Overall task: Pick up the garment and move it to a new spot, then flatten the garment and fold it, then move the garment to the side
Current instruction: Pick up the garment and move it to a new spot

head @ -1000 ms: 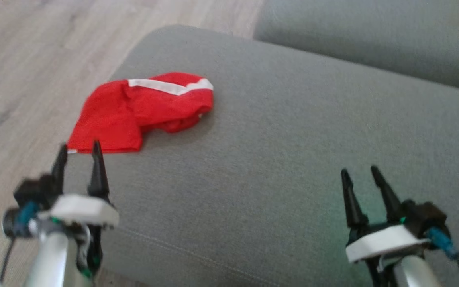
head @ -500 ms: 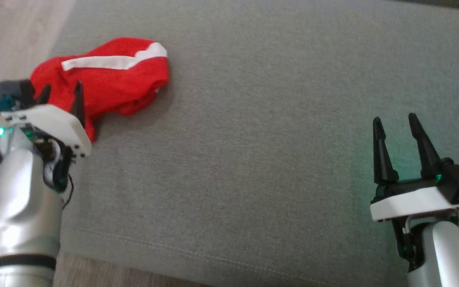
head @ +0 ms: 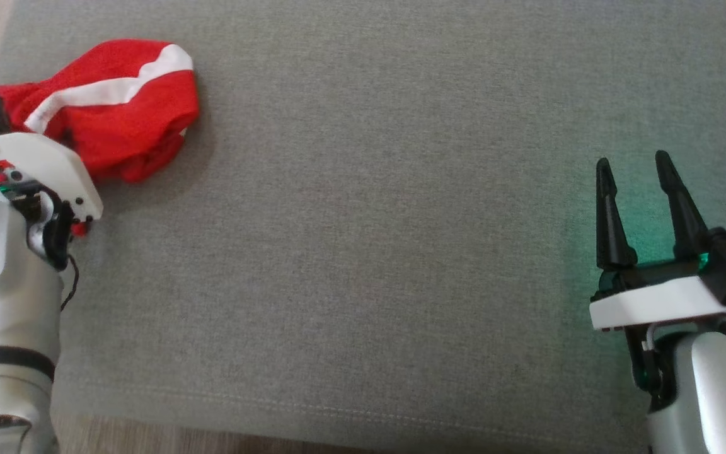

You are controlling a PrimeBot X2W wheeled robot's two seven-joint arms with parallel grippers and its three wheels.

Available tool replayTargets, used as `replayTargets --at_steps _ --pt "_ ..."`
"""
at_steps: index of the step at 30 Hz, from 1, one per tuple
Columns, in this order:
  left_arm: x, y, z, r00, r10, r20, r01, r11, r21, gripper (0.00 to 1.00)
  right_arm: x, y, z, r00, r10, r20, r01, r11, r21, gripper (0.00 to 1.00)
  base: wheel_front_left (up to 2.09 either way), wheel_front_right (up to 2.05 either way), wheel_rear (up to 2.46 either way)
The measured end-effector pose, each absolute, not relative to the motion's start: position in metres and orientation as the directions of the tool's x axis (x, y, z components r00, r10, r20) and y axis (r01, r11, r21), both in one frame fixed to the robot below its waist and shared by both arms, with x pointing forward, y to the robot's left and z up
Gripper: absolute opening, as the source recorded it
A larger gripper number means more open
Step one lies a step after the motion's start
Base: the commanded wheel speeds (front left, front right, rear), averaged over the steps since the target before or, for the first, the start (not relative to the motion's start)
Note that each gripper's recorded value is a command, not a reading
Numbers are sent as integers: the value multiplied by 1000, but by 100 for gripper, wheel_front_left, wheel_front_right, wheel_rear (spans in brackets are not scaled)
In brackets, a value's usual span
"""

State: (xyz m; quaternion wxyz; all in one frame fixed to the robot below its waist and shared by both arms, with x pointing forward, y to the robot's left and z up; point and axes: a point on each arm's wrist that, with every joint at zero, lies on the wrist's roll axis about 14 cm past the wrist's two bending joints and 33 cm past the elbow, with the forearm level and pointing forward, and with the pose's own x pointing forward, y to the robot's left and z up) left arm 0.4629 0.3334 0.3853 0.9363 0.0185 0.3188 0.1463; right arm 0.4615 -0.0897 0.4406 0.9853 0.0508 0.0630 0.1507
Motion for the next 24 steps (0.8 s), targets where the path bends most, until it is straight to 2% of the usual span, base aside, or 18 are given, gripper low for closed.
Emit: replayTargets --at_steps 4,15,24 --pt "471 328 391 789 270 -551 -244 962 122 0 460 -95 441 951 290 -109 -277 954 115 100 0 0 0" --pt "500 293 478 958 130 -257 -111 990 88 0 442 -106 467 966 256 -41 -247 957 152 100 0 0 0" --pt "509 222 545 995 -54 -78 55 998 13 0 424 -119 491 975 219 26 -220 960 171 100 0 0 0"
